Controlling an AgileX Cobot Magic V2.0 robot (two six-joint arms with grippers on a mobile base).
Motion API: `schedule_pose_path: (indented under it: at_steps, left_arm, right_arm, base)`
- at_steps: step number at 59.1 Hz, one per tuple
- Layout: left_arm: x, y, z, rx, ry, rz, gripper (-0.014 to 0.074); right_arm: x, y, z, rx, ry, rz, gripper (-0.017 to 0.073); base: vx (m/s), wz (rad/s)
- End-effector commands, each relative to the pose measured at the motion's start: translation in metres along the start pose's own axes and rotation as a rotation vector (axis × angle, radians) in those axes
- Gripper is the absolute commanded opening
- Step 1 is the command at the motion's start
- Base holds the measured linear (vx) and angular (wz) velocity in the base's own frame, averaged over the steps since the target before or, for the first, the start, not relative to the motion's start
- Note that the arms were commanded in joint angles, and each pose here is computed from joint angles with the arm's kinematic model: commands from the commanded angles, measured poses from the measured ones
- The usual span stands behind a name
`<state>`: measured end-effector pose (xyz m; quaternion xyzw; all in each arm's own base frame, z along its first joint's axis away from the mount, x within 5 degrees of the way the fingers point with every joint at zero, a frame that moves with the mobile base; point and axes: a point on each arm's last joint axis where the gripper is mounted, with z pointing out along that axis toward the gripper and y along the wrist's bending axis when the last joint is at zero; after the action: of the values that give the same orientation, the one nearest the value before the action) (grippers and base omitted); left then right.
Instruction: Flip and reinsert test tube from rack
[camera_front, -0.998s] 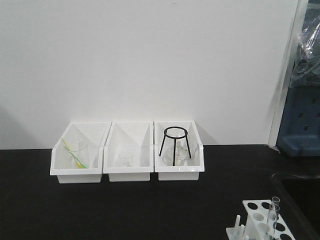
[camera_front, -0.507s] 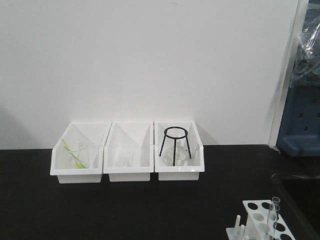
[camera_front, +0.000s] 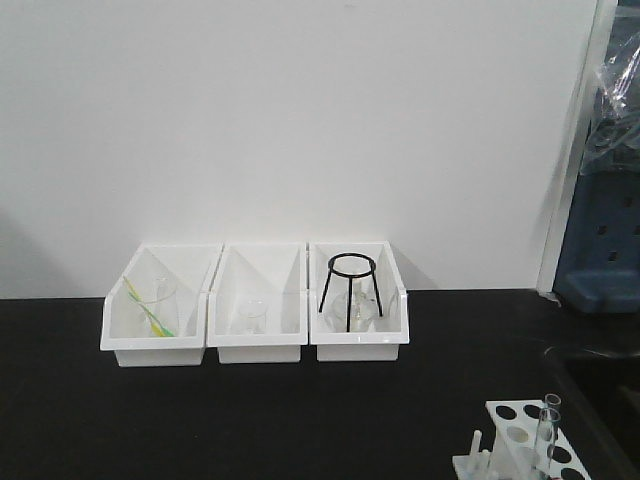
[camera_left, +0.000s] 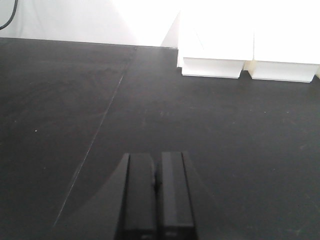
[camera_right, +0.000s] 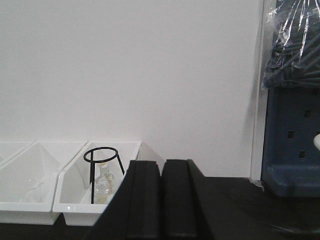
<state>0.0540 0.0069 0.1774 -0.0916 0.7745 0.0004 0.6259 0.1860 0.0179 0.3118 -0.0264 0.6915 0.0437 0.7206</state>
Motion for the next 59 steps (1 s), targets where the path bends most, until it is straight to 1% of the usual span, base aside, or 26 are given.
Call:
schedule_pose_path:
  at_steps: [1,2,10,13,19,22,25,27,28,31,34,36,38,41,47,53,59]
  left_arm:
    - [-0.007,-0.002,0.000,0.023,-0.086,-0.002,-0.0006]
    - [-0.007,-0.002,0.000,0.023,-0.086,-0.002,-0.0006]
    - [-0.007,-0.002,0.000,0.023,-0.086,-0.002,-0.0006]
    - [-0.007,-0.002,0.000,0.023,-0.086,-0.002,-0.0006]
    - [-0.007,-0.002,0.000,0.023,-0.086,-0.002,-0.0006]
    - [-0.007,-0.002,0.000,0.023,-0.086,-0.002,-0.0006]
    - [-0.007,-0.002,0.000,0.023,-0.086,-0.002,-0.0006]
    - [-0.007,-0.002,0.000,0.023,-0.086,-0.002,-0.0006]
    - [-0.007,-0.002,0.000,0.023,-0.086,-0.002,-0.0006]
    - [-0.007,-0.002,0.000,0.023,-0.086,-0.002,-0.0006]
    - [-0.007,-0.002,0.000,0.023,-0.086,-0.002,-0.0006]
    - [-0.007,-0.002,0.000,0.023,-0.086,-0.002,-0.0006]
    - [-0.007,-0.002,0.000,0.023,-0.086,-0.002,-0.0006]
    - [-0.007,-0.002,0.000,0.023,-0.086,-0.002,-0.0006]
    - [-0.007,-0.002,0.000,0.023,-0.086,-0.002,-0.0006]
    - [-0.007,-0.002,0.000,0.023,-0.086,-0.002,-0.0006]
    - [-0.007,-0.002,0.000,0.023,-0.086,-0.002,-0.0006]
  right_arm:
    - [-0.024,0.000,0.000,-0.001,-0.147,-0.013,0.0181]
    - [-0.024,0.000,0.000,-0.001,-0.147,-0.013,0.0202]
    - [-0.024,0.000,0.000,0.000,-0.148,-0.009,0.0461]
    - [-0.024,0.000,0.000,0.000,-0.153,-0.009,0.0540]
    - [-0.025,0.000,0.000,0.000,-0.158,-0.009,0.0654]
    - [-0.026,0.000,0.000,0.000,-0.169,0.018,0.0687]
    - [-0.025,0.000,0.000,-0.007,-0.166,0.039,0.0694]
    - [-0.021,0.001,0.000,-0.012,-0.158,0.038,0.0694]
    - [-0.019,0.001,0.000,-0.016,-0.153,0.032,0.0693]
    - [-0.003,0.003,-0.002,-0.040,-0.135,-0.009,0.0685]
    - [0.015,0.007,-0.006,-0.082,-0.135,-0.045,0.0671]
    - [0.029,0.009,-0.011,-0.110,-0.142,-0.048,0.0659]
    - [0.041,0.011,-0.015,-0.135,-0.161,-0.034,0.0640]
    - [0.061,0.012,-0.020,-0.147,-0.143,-0.010,0.0613]
    - [0.089,0.010,-0.025,-0.137,-0.096,0.032,0.0553]
    - [0.105,0.009,-0.019,-0.131,-0.052,0.033,0.0507]
    - [0.113,0.009,-0.011,-0.134,-0.080,0.017,0.0480]
  base:
    - [0.00,0.00]
    - [0.00,0.00]
    - [0.00,0.00]
    - [0.00,0.00]
    - [0.00,0.00]
    - [0.00,0.00]
    - [0.00,0.00]
    - [0.00,0.00]
    - [0.00,0.00]
    - [0.00,0.00]
    - [0.00,0.00]
    - [0.00,0.00]
    - [0.00,0.00]
    - [0.00,0.00]
    - [0.00,0.00]
    - [0.00,0.00]
    - [0.00,0.00]
